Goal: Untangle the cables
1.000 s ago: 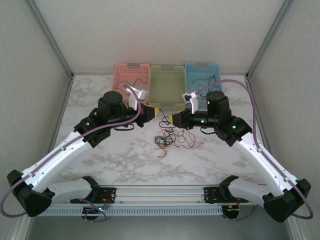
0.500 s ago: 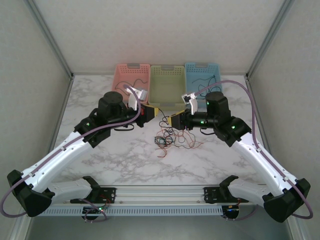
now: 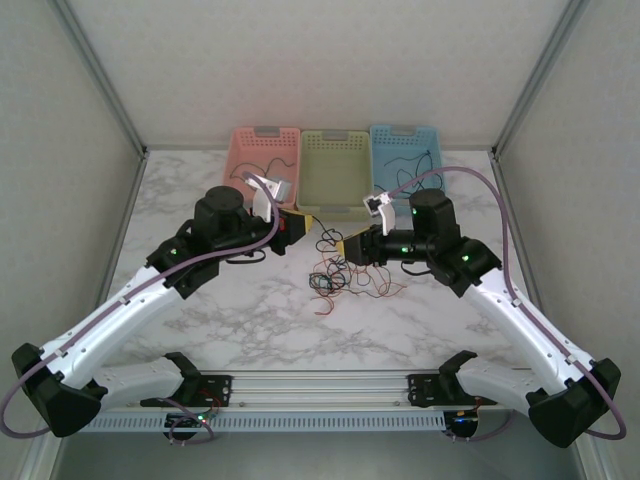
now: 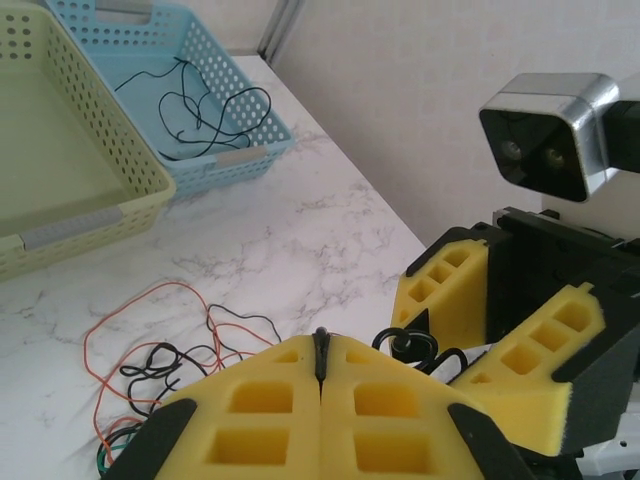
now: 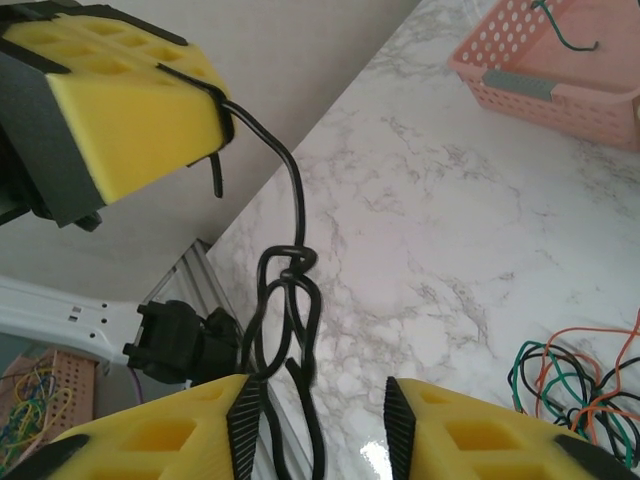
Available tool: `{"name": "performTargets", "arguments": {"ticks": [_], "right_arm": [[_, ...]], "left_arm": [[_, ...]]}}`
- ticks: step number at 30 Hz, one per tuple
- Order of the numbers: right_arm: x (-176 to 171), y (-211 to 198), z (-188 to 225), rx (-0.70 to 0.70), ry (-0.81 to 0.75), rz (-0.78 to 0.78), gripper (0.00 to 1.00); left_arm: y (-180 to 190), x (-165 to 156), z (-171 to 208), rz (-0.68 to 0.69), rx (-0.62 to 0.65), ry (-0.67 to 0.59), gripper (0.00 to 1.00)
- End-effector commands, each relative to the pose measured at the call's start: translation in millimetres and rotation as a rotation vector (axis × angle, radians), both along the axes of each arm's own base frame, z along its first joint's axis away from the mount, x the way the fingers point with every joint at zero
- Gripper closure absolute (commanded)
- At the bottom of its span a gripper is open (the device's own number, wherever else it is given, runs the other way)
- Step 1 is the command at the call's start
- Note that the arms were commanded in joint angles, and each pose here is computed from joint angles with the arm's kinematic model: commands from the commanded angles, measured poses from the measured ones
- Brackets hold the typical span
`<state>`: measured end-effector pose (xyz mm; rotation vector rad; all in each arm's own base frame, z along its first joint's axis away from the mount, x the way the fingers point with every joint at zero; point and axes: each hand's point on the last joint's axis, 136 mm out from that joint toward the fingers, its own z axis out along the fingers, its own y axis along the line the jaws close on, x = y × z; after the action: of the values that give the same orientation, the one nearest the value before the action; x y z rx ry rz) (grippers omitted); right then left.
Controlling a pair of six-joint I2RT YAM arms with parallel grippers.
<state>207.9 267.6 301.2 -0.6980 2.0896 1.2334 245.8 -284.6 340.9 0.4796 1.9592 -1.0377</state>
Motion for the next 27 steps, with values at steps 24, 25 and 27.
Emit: {"name": "performTargets", "arguments": {"ticks": [24, 25, 27], "right_arm": [[50.0, -78.6, -30.4, -0.074, -0.059, -0.430, 1.00], [54.9, -87.5, -32.2, -0.071, -0.049, -0.466, 1.00], [58.6, -95.8, -33.4, -0.066, -0.035, -0.499, 1.00]], "left_arm": [[146.8, 36.0, -1.1, 0.658, -0.006, -0.031, 1.00], [150.7, 36.1, -3.7, 0.660, -0.007, -0.017, 1.00], [155.0, 35.0, -8.6, 0.665, 0.003, -0.003, 1.00]]}}
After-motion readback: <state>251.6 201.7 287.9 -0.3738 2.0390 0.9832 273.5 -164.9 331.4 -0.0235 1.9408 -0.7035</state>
